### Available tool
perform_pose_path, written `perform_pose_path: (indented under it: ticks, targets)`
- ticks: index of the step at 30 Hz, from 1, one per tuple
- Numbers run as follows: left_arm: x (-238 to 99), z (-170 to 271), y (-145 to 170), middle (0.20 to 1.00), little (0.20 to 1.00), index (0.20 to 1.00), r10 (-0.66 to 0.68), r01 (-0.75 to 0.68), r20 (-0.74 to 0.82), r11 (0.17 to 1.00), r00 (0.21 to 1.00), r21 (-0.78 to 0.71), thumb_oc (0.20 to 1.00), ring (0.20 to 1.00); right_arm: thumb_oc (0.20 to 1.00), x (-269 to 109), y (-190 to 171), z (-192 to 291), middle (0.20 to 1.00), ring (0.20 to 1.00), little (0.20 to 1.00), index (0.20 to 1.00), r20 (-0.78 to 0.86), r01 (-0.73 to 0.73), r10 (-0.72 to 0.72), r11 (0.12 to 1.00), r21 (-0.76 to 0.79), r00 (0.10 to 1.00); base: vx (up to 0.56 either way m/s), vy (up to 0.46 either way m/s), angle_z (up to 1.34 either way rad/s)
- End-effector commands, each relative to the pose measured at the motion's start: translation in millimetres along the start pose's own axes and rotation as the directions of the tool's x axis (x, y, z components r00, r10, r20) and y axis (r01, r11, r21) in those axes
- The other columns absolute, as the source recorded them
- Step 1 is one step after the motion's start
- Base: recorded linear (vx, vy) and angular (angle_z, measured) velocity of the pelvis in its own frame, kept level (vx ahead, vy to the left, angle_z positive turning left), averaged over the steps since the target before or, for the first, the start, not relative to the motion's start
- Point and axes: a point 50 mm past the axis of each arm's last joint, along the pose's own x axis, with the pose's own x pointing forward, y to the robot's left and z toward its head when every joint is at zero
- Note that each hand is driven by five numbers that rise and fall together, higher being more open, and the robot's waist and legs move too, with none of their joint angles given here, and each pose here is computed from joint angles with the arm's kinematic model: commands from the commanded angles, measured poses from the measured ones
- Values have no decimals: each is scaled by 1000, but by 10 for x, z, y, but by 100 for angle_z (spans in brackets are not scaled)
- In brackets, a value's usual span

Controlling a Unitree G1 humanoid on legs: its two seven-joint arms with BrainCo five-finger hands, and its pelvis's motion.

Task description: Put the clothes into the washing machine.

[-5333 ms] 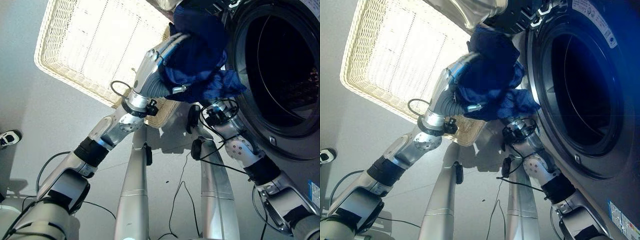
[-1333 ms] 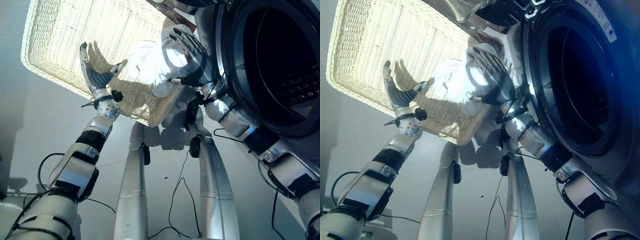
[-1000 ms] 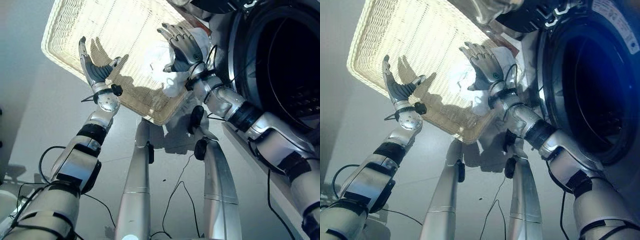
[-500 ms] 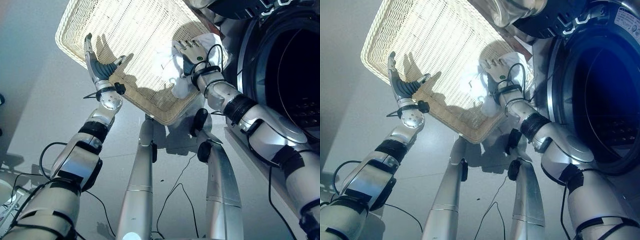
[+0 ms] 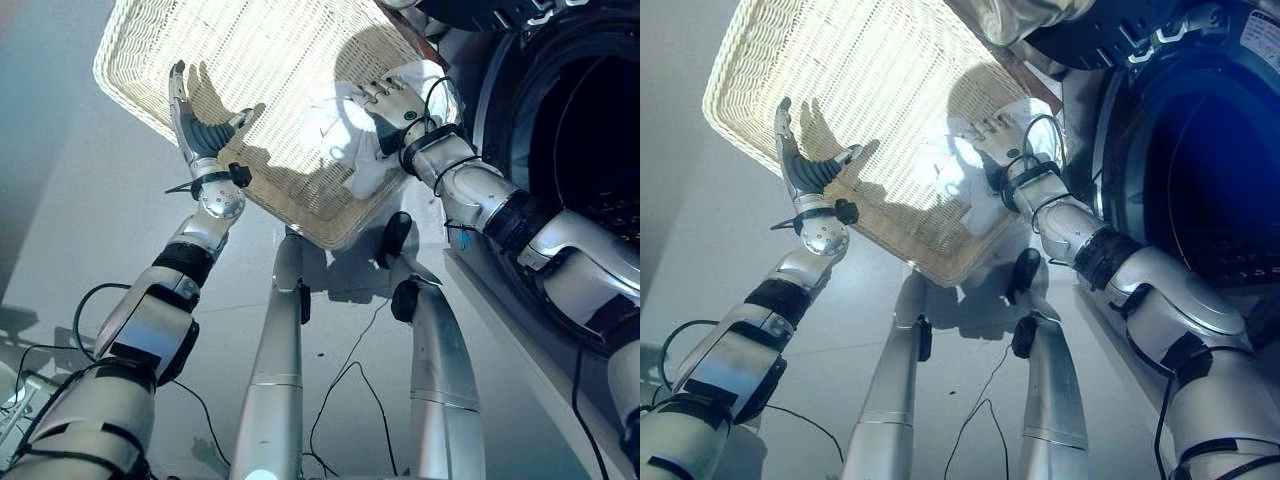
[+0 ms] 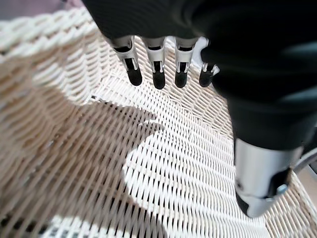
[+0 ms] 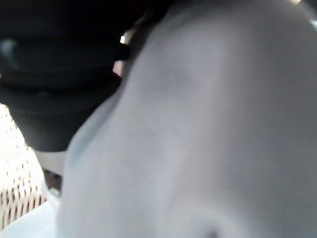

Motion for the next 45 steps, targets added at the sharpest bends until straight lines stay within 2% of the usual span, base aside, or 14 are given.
perform_pose_path:
  ticks: [1,8,9,10,23,30,32,33,34,36,38,40,43,45]
  targets:
    - [118,11,208,1000,1000,1000,123,-123,4,992,992,-24,1000,1000,1000,-177,237,-147,1000,1000,1000,1000,-17,-108,107,990,-89,994,0,0,0]
    - [146,-13,295,1000,1000,1000,140,-140,1,990,990,-24,1000,1000,1000,-262,289,-198,1000,1000,1000,1000,-22,-164,162,975,-151,987,0,0,0]
    - [146,-12,295,1000,1000,1000,140,-140,1,990,990,-24,1000,1000,633,-265,295,-200,633,633,633,633,-23,-167,165,974,-155,986,0,0,0]
    - [150,-14,299,1000,1000,1000,138,-138,3,990,990,-22,1000,1000,200,-270,311,-210,200,200,200,200,-26,-176,174,969,-175,984,0,0,0]
    - [185,-7,312,1000,1000,1000,135,-135,0,990,991,-30,1000,1000,200,-213,268,-263,200,200,200,200,-33,-131,127,967,-219,991,0,0,0]
    - [166,4,268,1000,1000,1000,125,-125,2,991,992,-41,1000,1000,200,-164,214,-269,200,200,200,200,-30,-82,78,982,-168,996,0,0,0]
    - [145,3,246,1000,1000,1000,125,-125,-2,991,992,-45,1000,1000,200,-164,223,-270,200,200,200,200,-36,-65,63,996,-55,997,0,0,0]
    - [133,8,227,1000,1000,1000,126,-126,-4,991,992,-49,1000,1000,200,-170,230,-278,200,200,200,200,-74,-29,44,982,187,996,0,0,0]
    - [131,8,225,1000,1000,1000,126,-126,-4,991,992,-49,1000,1000,200,-175,225,-269,200,200,200,200,-76,-7,27,966,259,997,0,0,0]
    - [111,-26,250,1000,1000,1000,128,-128,-7,990,992,-52,1000,1000,200,-195,193,-276,200,200,200,200,-151,127,-46,800,587,987,0,0,0]
    - [93,-48,262,1000,1000,1000,128,-128,-8,990,992,-52,1000,1000,200,-211,148,-282,200,200,200,200,-181,198,-99,694,692,978,0,0,0]
    - [58,-80,280,1000,1000,1000,134,-134,-9,990,991,-53,1000,1000,200,-264,88,-311,200,200,200,200,-247,301,-174,454,839,953,0,0,0]
    - [-20,-129,272,1000,1000,1000,145,-146,-14,988,989,-52,1000,1000,200,-369,25,-325,200,200,200,200,-323,356,-242,110,928,915,5,40,-4]
    - [-50,-141,265,1000,1000,1000,157,-158,-21,986,987,-52,1000,1000,200,-454,15,-340,200,200,200,200,-353,349,-269,-65,935,896,-2,59,-3]
